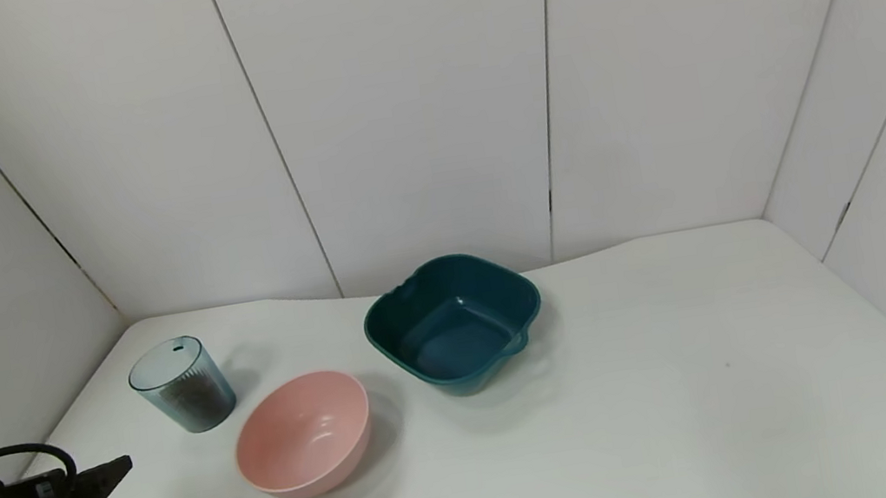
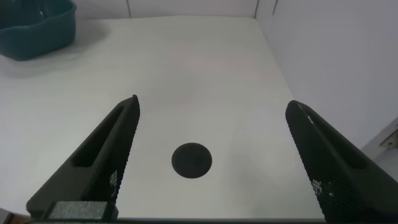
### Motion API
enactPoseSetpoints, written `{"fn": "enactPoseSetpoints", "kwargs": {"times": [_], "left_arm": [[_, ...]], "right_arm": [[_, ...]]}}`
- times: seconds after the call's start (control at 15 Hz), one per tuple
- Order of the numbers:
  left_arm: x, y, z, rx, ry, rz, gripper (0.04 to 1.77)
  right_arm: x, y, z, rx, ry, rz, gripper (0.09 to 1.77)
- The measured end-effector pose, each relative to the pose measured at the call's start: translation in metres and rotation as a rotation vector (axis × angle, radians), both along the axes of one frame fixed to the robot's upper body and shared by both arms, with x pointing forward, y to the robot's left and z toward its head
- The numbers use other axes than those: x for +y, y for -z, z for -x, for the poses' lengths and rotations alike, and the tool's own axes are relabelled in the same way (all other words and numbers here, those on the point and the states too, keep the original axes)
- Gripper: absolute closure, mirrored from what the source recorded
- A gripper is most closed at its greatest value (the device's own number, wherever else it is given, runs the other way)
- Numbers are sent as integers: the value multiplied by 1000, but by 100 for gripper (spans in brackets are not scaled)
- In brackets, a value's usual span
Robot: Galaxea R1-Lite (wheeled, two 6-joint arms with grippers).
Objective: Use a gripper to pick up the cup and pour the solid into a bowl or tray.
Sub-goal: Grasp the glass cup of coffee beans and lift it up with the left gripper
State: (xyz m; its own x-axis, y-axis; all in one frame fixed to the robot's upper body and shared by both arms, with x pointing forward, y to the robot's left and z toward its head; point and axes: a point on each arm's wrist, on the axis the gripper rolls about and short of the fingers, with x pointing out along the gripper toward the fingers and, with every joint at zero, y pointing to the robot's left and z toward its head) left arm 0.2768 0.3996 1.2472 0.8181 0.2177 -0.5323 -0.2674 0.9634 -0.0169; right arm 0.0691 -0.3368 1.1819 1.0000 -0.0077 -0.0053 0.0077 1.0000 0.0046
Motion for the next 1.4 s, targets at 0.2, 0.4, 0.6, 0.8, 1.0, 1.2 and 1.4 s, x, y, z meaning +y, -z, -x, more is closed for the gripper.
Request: {"fn": "enactPoseSetpoints", "kwargs": {"times": [0.2,0.4,0.6,0.8,1.0,1.2,1.4], "left_arm": [[7,15,-19,-12,21,-39,9],[15,32,-41,-70,75,-94,9],[18,51,-55,-89,162,-107,9],[20,67,-62,-50,201,-79,9],[25,77,-73,-42,209,-90,9],[32,87,-90,-108,216,-151,9],[36,102,-103,-124,238,-152,9]], "right_arm": [[0,0,0,0,0,0,15],[0,0,0,0,0,0,15],[0,0,0,0,0,0,15],[0,0,0,0,0,0,15],[0,0,0,0,0,0,15],[0,0,0,0,0,0,15],[0,0,0,0,0,0,15]]}}
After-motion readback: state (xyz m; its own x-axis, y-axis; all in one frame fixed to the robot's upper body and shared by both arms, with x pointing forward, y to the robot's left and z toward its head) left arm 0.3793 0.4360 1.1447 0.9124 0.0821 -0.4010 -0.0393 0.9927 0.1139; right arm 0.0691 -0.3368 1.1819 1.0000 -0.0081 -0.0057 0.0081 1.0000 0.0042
